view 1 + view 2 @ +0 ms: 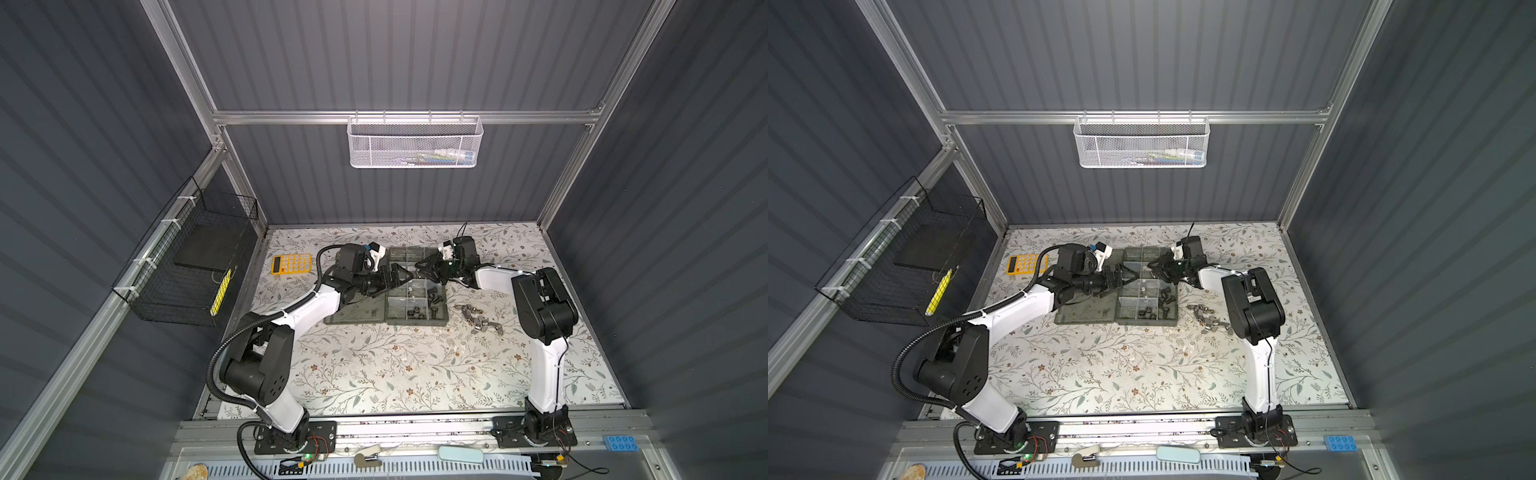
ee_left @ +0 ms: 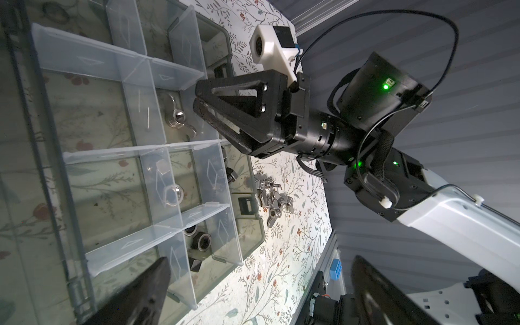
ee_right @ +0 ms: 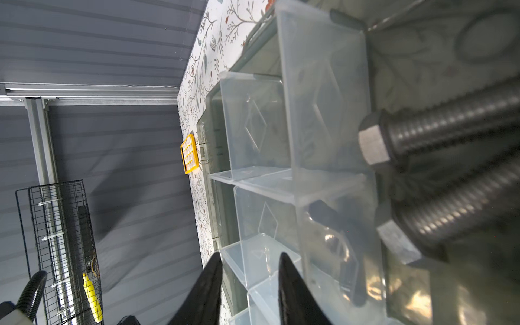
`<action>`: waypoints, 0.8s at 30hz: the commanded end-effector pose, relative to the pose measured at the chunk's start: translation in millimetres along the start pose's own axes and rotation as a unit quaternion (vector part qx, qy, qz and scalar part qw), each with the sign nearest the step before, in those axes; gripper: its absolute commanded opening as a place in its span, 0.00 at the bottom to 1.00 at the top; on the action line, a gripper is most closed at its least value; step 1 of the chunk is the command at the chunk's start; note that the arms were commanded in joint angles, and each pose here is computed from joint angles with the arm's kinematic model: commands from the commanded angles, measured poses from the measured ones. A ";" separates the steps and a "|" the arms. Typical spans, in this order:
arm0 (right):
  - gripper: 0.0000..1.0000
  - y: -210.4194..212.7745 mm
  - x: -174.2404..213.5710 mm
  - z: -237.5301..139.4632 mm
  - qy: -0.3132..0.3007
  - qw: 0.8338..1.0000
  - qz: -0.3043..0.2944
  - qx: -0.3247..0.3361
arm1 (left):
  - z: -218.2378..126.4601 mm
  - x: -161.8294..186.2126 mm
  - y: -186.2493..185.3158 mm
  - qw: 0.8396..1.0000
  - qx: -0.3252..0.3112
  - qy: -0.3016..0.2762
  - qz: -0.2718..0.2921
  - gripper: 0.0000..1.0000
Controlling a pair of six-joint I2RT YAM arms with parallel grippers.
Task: Sort the screws and nuts into containers
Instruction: 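Lower the silver nut into the compartment and open the right gripper, then move the empty right gripper back over the nut pile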
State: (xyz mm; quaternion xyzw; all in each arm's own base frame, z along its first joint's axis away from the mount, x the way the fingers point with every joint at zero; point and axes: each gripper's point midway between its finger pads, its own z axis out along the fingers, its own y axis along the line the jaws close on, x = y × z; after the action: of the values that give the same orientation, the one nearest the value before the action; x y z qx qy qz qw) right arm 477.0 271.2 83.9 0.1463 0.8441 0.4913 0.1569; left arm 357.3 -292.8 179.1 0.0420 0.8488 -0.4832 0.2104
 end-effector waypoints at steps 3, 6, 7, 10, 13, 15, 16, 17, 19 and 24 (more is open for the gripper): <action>0.41 17.3 -0.1 -11.7 -0.003 1.000 -0.021 -0.003 | -11.8 2.4 -10.3 1.000 0.011 -0.001 -0.005 1.00; 0.45 23.7 0.2 -17.4 -0.003 1.000 -0.028 -0.002 | -13.7 3.2 -13.0 1.000 0.014 0.000 -0.004 1.00; 0.46 26.6 0.4 -19.8 -0.004 0.999 -0.033 -0.002 | -14.0 3.9 -12.3 1.000 0.011 0.002 -0.003 1.00; 0.51 31.9 0.7 -26.2 -0.006 0.999 -0.040 0.002 | -14.3 5.9 -12.4 1.000 0.010 0.008 0.001 1.00; 0.55 37.8 2.4 -33.4 -0.008 0.999 -0.050 0.003 | -13.7 7.8 -10.9 1.000 0.008 0.014 0.004 1.00; 0.57 39.6 3.1 -40.6 -0.013 0.998 -0.056 0.011 | -13.5 7.1 -11.4 1.000 0.005 0.018 0.012 1.00; 0.59 41.3 3.6 -45.1 -0.018 0.998 -0.062 0.015 | -13.6 5.8 -12.9 1.000 0.004 0.020 0.016 1.00; 0.60 42.7 4.2 -50.2 -0.022 0.997 -0.067 0.020 | -13.9 3.9 -14.9 1.000 0.005 0.019 0.019 1.00; 0.64 44.6 5.4 -60.4 -0.030 0.996 -0.078 0.029 | -13.3 0.9 -18.1 1.000 0.007 0.018 0.023 1.00; 0.80 48.9 9.3 -91.5 -0.050 0.992 -0.105 0.050 | -10.8 -5.2 -20.0 1.000 0.013 0.003 0.023 1.00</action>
State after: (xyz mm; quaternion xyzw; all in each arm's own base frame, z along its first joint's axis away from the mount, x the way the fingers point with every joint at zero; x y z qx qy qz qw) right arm 445.7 242.4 171.6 0.0911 0.8551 0.4537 0.2338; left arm 349.0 -291.0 187.5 0.0525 0.8518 -0.4807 0.2016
